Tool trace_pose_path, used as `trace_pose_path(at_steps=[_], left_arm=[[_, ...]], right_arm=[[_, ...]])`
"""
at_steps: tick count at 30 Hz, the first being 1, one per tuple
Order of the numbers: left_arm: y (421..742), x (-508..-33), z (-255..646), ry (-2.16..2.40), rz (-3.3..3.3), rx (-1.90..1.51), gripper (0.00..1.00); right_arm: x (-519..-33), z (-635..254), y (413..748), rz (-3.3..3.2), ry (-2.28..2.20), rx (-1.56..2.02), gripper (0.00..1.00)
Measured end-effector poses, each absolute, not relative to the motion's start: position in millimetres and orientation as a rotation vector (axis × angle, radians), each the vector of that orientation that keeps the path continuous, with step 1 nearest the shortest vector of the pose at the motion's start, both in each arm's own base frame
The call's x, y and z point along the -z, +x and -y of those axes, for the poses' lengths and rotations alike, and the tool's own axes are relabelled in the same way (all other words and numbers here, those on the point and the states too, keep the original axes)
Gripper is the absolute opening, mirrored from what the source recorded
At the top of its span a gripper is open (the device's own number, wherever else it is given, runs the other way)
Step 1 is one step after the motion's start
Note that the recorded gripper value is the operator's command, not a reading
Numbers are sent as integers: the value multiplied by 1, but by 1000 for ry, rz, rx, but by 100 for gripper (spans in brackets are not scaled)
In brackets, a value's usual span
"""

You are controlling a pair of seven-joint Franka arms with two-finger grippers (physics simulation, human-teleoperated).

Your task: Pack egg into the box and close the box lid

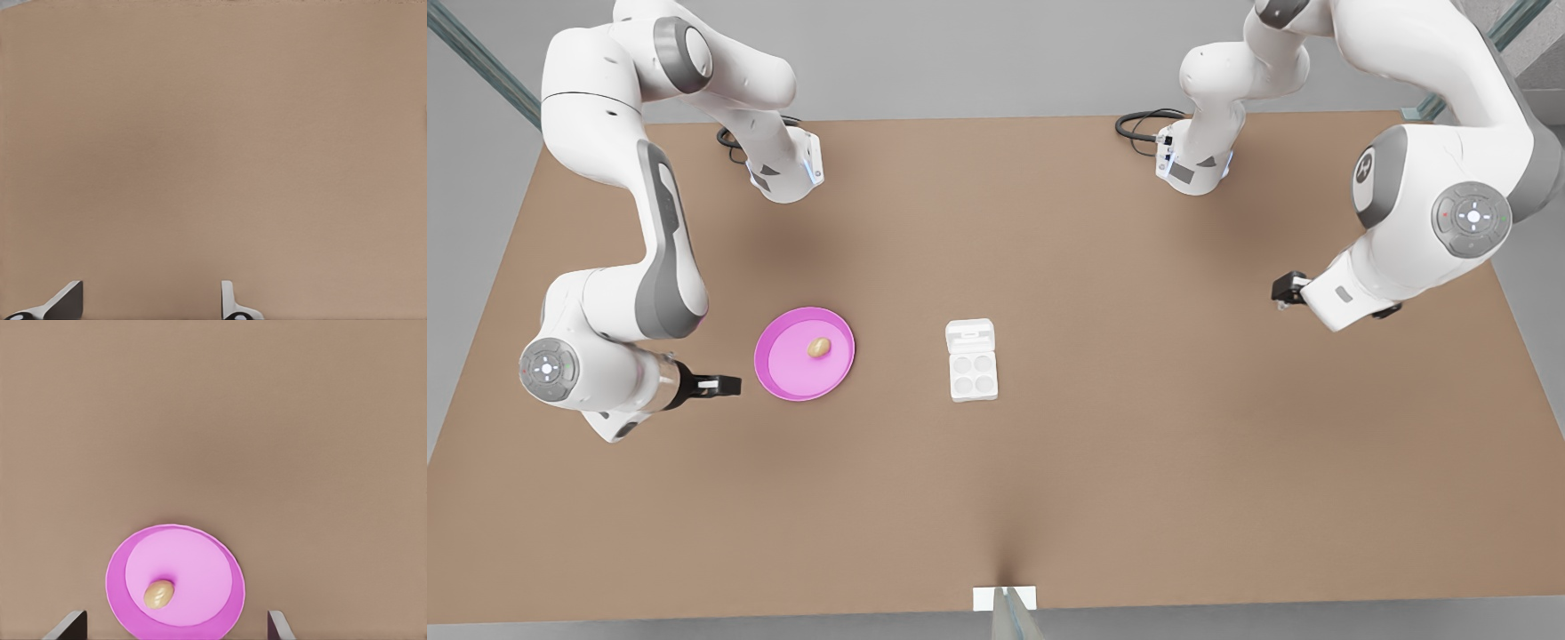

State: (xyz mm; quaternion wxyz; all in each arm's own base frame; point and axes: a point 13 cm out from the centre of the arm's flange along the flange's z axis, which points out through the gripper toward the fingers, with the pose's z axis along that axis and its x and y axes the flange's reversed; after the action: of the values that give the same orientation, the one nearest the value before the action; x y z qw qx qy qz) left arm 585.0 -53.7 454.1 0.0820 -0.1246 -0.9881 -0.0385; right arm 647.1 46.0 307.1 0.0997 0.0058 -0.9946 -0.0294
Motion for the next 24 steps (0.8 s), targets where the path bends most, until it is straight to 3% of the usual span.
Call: trace_pose_path(at_steps=[3, 6, 8, 10, 12, 20, 24], left_arm=[[588, -450, 51, -379, 2951, 115, 100], [588, -450, 54, -398, 2949, 118, 100], [587, -450, 62, -425, 2945, 120, 100], [587, -450, 64, -435, 2943, 121, 100], [588, -449, 64, -438, 2942, 121, 100], [589, -446, 64, -452, 2936, 119, 100], [589, -446, 64, -457, 2936, 118, 100]], right_arm=[[-305, -67, 645, 2938, 90, 50, 100], [-245, -122, 632, 2850, 214, 48, 100], [-195, -121, 589, 2764, 223, 27, 100], [-179, -100, 544, 2753, 193, 2, 100], [-158, -89, 523, 2793, 169, -12, 100], [-102, -130, 563, 3015, 230, 34, 100], [-84, -141, 560, 3057, 216, 53, 100]])
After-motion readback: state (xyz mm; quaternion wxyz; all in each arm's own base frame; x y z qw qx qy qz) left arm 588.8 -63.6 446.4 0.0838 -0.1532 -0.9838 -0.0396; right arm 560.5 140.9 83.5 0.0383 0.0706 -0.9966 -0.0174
